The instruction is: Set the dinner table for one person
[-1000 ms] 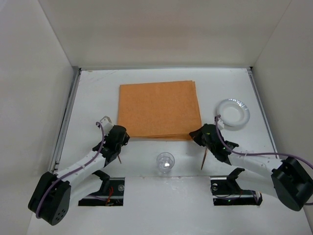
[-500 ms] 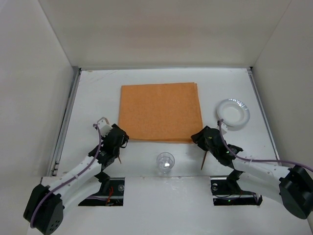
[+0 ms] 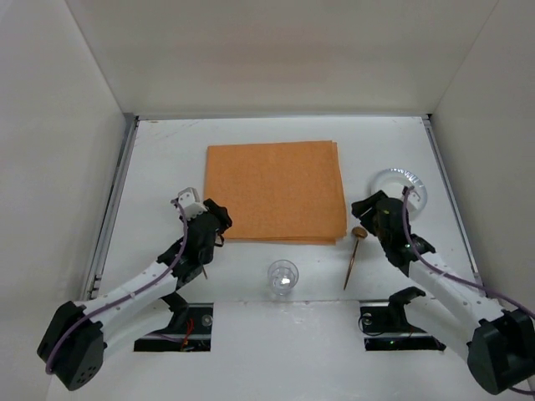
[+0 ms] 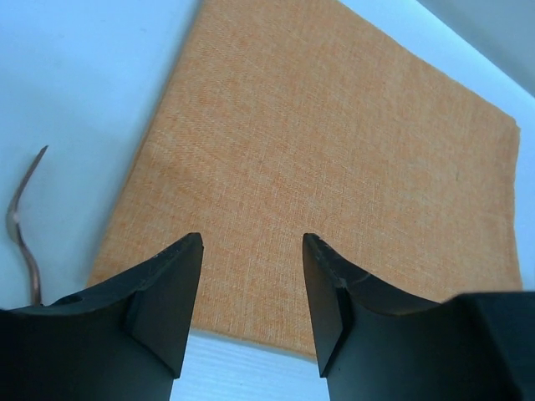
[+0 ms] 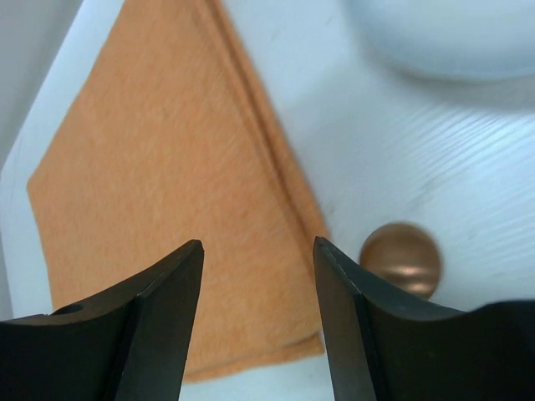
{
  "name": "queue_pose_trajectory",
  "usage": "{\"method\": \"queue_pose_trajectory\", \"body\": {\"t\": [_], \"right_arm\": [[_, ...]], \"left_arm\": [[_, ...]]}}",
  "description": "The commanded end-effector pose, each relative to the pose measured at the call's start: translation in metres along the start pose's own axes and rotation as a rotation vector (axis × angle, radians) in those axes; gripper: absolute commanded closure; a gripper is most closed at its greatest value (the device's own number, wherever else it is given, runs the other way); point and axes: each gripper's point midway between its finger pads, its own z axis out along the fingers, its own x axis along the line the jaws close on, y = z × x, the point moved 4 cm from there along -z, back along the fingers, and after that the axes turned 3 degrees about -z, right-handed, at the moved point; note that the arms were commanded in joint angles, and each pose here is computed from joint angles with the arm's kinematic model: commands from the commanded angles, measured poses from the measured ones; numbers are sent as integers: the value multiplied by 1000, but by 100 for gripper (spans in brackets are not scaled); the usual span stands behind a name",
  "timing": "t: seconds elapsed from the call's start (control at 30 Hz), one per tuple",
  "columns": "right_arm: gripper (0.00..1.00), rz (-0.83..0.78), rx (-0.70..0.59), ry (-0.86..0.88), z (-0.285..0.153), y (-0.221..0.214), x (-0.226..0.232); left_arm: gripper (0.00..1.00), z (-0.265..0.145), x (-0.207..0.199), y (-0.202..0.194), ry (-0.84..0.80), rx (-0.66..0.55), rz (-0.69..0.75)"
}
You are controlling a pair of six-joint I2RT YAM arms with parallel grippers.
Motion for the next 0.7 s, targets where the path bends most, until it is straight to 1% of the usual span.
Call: {"method": "queue_pose_trajectory", "body": {"t": [0.0, 0.07, 0.1, 0.13, 0.23, 0.3, 0.4, 0.47, 0.53, 0.57, 0.67], "right_arm": [[38, 38, -108, 18, 1, 43, 5], [37, 79, -156, -27, 3, 60, -9], [37, 94, -184, -57, 3, 68, -19], [37, 115, -208, -89, 3, 74, -29], [38, 180, -268, -182, 1, 88, -60], [38, 221, -299, -232, -3, 93, -77], [38, 257, -331, -325, -8, 98, -102], [38, 277, -344, -384, -7, 101, -117], [37, 290, -337, -427, 0, 102, -129], [37, 306, -326, -432, 5, 102, -133], [37, 339, -304, -392, 20, 106, -133]], "left_arm": [[53, 12, -39, 22, -135, -69, -32], [56, 18, -47, 24, -170, -66, -43], [59, 20, -50, 23, -186, -58, -53], [64, 21, -55, 21, -215, -45, -59], [85, 18, -70, 13, -322, -5, -57], [90, 14, -76, 9, -364, -3, -52], [90, 11, -75, 5, -377, -7, -54], [86, 11, -72, 2, -377, -4, -52], [80, 12, -68, 1, -373, -8, -54], [75, 12, -65, 4, -366, -17, -57], [64, 11, -58, 12, -361, -48, -85]]}}
